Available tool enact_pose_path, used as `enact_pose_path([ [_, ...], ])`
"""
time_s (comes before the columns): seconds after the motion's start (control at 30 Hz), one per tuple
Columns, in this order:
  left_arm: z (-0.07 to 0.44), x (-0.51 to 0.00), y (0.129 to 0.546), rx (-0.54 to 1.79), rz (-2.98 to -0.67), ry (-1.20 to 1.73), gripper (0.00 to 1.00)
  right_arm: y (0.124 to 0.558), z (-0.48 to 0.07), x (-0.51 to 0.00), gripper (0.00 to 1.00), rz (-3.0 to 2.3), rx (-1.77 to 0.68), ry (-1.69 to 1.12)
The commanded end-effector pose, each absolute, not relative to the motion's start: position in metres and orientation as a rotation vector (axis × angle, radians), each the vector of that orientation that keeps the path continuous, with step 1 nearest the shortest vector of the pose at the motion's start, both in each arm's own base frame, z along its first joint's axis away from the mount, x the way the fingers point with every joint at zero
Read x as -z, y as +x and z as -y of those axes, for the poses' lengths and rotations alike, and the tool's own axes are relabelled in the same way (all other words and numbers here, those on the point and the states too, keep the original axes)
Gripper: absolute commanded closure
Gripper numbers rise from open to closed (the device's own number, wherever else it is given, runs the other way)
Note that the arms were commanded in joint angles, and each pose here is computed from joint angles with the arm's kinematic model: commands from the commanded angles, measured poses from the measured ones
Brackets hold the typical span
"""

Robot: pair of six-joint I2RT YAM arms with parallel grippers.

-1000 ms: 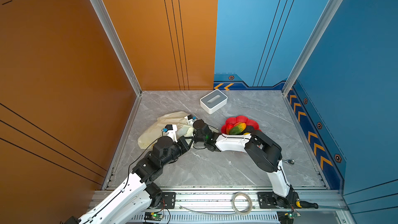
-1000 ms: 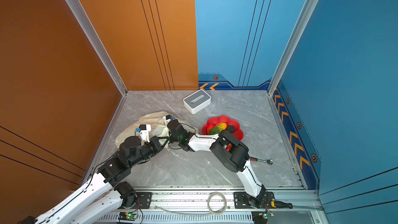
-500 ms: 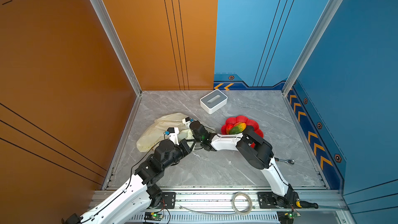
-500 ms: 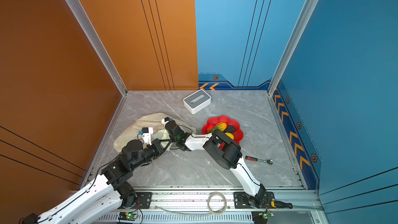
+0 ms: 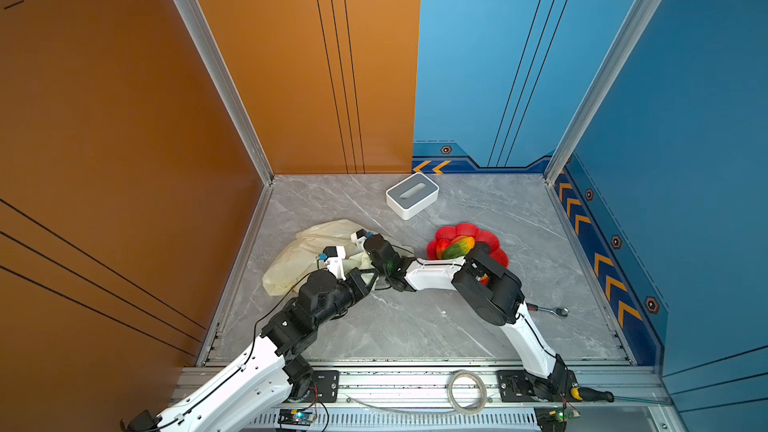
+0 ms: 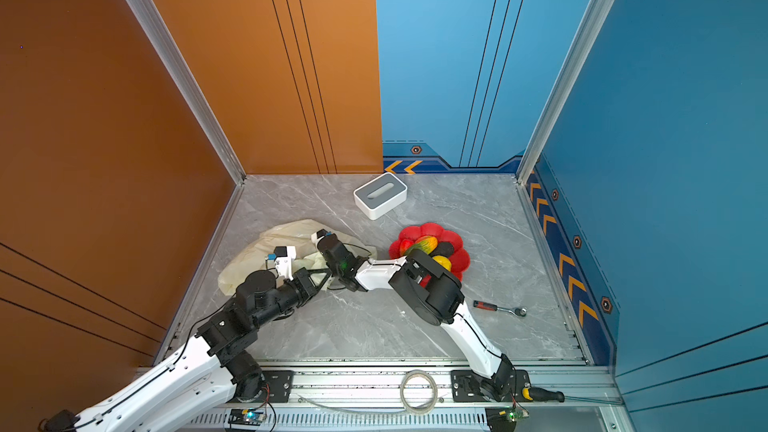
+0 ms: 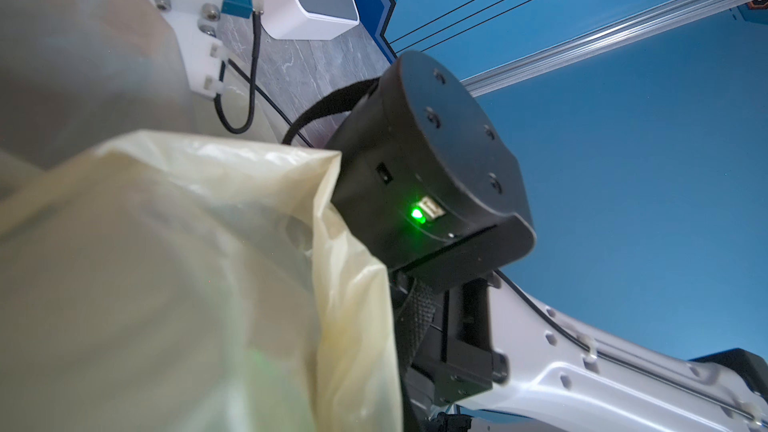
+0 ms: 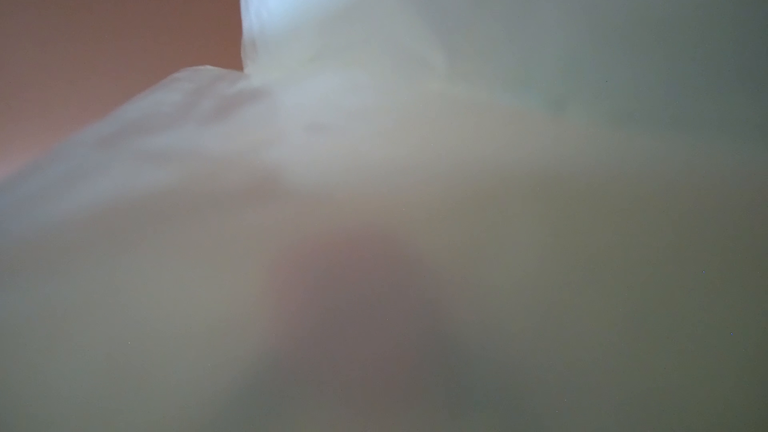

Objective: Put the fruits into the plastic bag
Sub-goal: 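Hold the right gripper inside the bag while the left gripper holds the bag edge, then release the red fruit in the bag and withdraw the right gripper toward the bowl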

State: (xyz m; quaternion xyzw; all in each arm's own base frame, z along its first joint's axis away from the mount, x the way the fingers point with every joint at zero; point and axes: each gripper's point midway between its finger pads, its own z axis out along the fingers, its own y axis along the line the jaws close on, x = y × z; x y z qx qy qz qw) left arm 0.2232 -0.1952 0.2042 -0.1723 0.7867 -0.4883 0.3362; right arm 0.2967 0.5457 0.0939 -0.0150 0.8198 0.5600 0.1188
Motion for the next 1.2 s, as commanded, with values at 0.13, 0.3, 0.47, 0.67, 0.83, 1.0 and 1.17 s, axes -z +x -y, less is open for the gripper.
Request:
enact_pose_path([
  [0.13,0.196,-0.205,0.222,1.281,-2.035,-0.441,1.00,0.293,-0.548,-0.099,0.39,-2.399,-1.637,-0.112],
  [0.3,0.195,-0.205,0.222,1.277,-2.034,-0.444,1.00,0.292,-0.551,-0.113,0.37,-2.356,-1.671,-0.147],
  [0.47,0.194,-0.205,0.222,1.277,-2.031,-0.446,1.00,0.289,-0.556,-0.129,0.37,-2.299,-1.743,-0.172],
  [0.67,0.193,-0.205,0.222,1.277,-2.029,-0.445,1.00,0.288,-0.554,-0.133,0.37,-2.297,-1.731,-0.191],
  [0.83,0.190,-0.205,0.221,1.270,-2.023,-0.448,1.00,0.287,-0.551,-0.131,0.37,-2.322,-1.685,-0.211],
  [1.0,0.185,-0.204,0.221,1.268,-2.014,-0.459,1.00,0.285,-0.545,-0.128,0.37,-2.336,-1.658,-0.216],
  [1.17,0.183,-0.204,0.222,1.266,-2.016,-0.464,1.00,0.284,-0.537,-0.130,0.37,-2.343,-1.641,-0.221],
])
